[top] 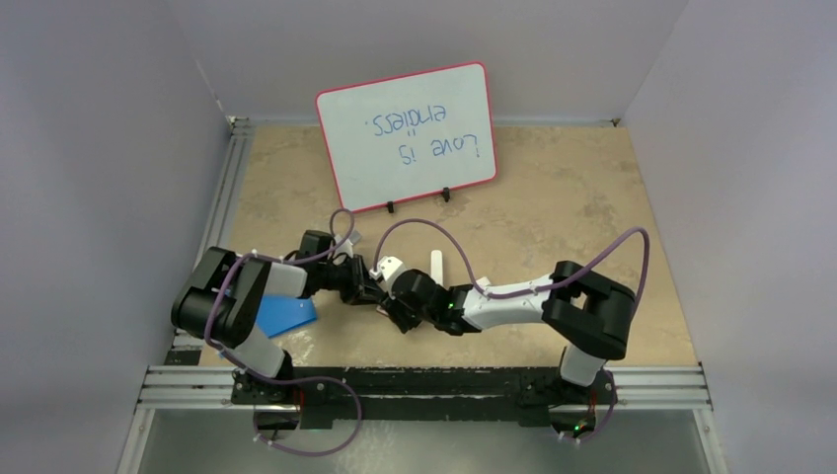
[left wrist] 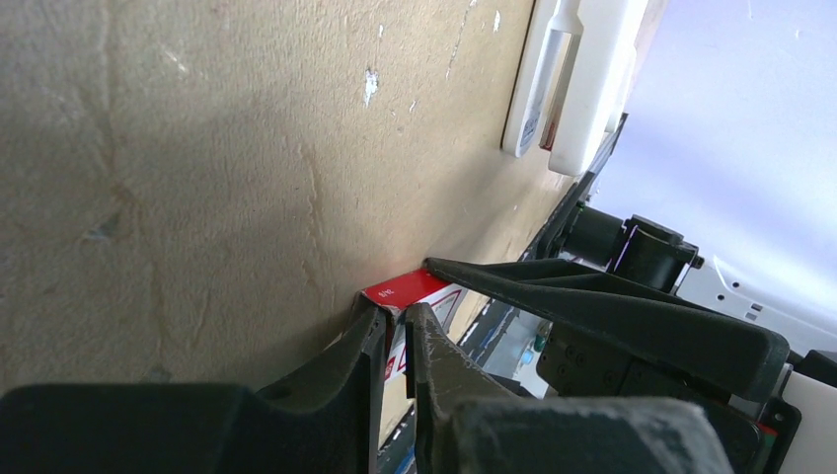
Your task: Load the staples into the stapler
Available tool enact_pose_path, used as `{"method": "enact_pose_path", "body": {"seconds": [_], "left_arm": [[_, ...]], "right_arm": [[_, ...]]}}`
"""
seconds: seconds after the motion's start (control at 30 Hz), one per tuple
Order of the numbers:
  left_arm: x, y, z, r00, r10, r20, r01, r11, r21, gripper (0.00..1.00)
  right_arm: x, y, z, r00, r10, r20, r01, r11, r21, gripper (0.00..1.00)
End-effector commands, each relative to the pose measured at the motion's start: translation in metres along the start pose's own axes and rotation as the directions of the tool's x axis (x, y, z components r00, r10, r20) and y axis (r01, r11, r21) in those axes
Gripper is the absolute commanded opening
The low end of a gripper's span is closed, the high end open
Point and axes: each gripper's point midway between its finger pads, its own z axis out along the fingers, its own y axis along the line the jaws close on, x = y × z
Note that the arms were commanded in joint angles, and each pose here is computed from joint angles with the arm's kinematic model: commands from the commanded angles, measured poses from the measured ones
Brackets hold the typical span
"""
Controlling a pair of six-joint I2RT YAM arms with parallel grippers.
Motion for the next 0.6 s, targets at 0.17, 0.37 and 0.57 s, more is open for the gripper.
{"method": "enact_pose_path", "body": {"seconds": [0.17, 0.37, 0.57], "left_arm": [[0.010, -0.010, -0.002, 0.999, 0.025, -0.036, -0.023, 0.997, 0.071, 0.12], [0.008, -0.013, -0.003, 0.999, 0.015, -0.045, -0.012, 0.998, 0.066, 0.15], [-0.003, -0.005, -0.008, 1.000, -0.007, 0.015, 0.008, 0.998, -0.059, 0.36]], "right_arm": [[-0.041, 0.009, 0.008, 0.989, 0.047, 0.140, -0.045, 0.999, -0.017, 0.46], [-0.041, 0.010, 0.007, 0.987, 0.051, 0.151, -0.048, 0.999, -0.023, 0.46], [-0.026, 0.007, 0.001, 0.989, 0.098, 0.111, -0.096, 0.995, -0.015, 0.51]]}}
